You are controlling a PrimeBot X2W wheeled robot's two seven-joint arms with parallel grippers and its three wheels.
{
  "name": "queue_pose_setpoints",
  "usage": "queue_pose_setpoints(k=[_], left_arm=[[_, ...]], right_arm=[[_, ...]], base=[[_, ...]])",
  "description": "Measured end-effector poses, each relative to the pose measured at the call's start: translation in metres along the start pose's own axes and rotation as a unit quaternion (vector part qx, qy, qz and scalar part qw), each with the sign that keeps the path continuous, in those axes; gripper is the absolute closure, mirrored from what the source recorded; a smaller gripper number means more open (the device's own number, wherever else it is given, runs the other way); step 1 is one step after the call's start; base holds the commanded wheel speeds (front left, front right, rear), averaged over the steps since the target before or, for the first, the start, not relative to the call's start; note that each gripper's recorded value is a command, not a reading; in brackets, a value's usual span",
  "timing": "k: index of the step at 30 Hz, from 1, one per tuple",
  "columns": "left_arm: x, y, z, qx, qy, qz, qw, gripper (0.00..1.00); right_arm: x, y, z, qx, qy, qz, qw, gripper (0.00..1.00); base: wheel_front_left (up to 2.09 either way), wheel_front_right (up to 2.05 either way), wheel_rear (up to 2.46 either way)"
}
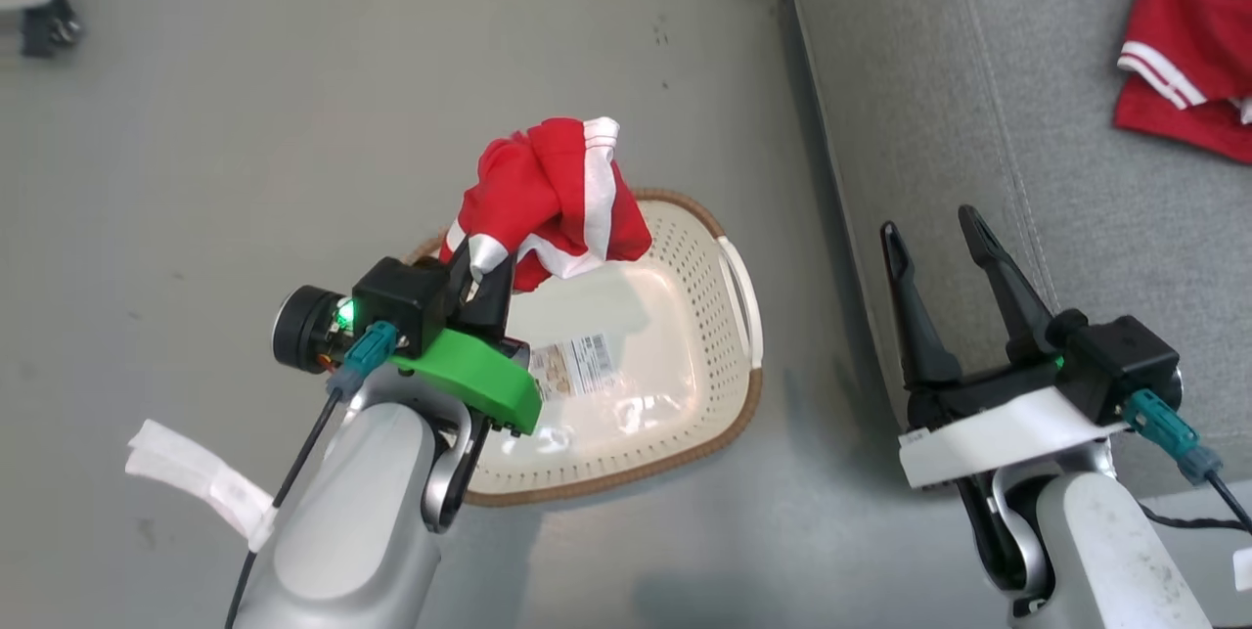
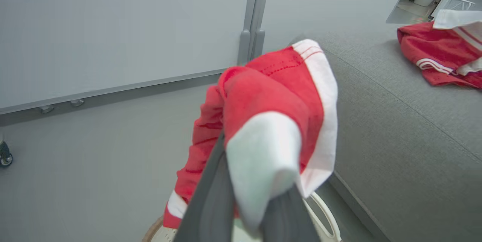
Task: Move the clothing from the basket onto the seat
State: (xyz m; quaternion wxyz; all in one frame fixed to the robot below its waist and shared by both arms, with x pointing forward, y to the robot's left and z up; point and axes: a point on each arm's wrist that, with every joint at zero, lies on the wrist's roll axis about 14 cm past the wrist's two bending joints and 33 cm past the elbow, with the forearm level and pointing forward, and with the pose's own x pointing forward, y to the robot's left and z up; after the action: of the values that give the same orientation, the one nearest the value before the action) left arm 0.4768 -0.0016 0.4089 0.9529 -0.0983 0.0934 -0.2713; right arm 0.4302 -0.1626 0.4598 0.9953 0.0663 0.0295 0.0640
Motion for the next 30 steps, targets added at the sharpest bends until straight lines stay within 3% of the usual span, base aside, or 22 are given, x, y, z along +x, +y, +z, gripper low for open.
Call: queue_pose_setpoints(k=[6, 15, 22, 30], left_arm=[[-0.021, -0.006, 0.065, 0.016, -0.085, 0.004, 0.996, 1.00], [-0.067, -0.019, 0.149, 0.037, -0.204, 0.013, 0.978, 1.00], [-0.105, -0.033, 0.172, 0.045, -0.243, 0.018, 0.969, 1.00], [-0.133, -0.043, 0.171, 0.038, -0.247, 0.028, 0.968, 1.00]], right_arm=[[-0.017, 0.008, 0.020, -0.009, -0.013, 0.006, 1.000, 0.00], [-0.040, 0.023, 0.044, -0.012, -0.029, 0.021, 0.999, 0.00], [-0.060, 0.035, 0.056, -0.014, -0.036, 0.033, 0.999, 0.00], [-0.082, 0.042, 0.066, -0.013, -0.046, 0.038, 0.998, 0.00]], base=[[0.00, 0.00, 0.00], [0.00, 0.00, 0.00], [0.00, 0.00, 0.00], [0.00, 0.00, 0.00]])
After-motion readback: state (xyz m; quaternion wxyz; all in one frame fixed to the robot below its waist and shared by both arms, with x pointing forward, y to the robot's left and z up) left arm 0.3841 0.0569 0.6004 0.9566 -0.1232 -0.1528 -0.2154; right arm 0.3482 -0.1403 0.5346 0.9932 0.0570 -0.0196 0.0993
